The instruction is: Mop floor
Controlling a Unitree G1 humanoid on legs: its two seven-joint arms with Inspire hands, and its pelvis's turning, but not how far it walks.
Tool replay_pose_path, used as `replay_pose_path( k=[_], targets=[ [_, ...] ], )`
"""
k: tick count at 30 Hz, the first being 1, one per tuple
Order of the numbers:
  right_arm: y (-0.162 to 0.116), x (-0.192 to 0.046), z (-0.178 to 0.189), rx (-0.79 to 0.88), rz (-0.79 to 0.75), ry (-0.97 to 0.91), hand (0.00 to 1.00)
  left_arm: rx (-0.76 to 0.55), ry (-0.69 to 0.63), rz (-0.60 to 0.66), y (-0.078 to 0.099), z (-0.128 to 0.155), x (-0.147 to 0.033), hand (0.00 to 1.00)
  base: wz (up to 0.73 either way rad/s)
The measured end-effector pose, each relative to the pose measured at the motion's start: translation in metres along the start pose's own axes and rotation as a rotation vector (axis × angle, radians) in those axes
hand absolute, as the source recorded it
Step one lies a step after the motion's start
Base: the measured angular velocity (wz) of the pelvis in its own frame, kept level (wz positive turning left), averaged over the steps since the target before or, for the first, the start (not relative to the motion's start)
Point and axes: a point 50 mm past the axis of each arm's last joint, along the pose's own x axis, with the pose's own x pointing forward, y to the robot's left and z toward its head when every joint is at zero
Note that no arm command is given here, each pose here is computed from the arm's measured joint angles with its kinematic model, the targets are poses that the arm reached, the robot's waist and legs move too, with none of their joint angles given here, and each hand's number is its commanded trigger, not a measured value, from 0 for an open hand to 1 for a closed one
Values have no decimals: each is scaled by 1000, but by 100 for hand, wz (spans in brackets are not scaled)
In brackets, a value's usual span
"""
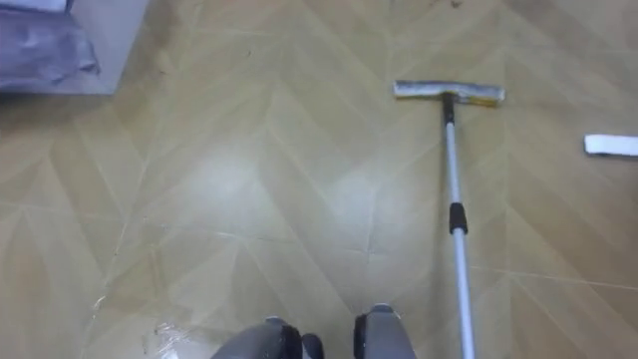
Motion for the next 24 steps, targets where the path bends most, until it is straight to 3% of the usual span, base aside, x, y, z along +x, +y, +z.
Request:
replay_pose_path(
  k=[3, 6, 10, 13, 18, 24],
  targets=[
    [-8, -13, 38, -13, -30, -74, 100, -33, 6, 17, 6, -1, 0, 0, -3],
    [-27, -43, 104, 11, -76, -255, 100, -16, 6, 34, 11, 0, 0, 0, -3],
    [-27, -63, 139, 68, -25, -412, 100, -14, 8, 24, 17, -3, 0, 0, 24],
    [-19, -54, 127, 121, 47, -388, 100, -7, 24, -1, 17, -9, 1, 0, 35],
    [-34, -19, 54, 125, -23, -173, 100, 10, -23, -21, 7, 4, 0, 0, 4],
    [-14, -1, 3, 93, -20, -17, 100, -4, -75, 2, 1, 13, -1, 0, -20]
  ],
)
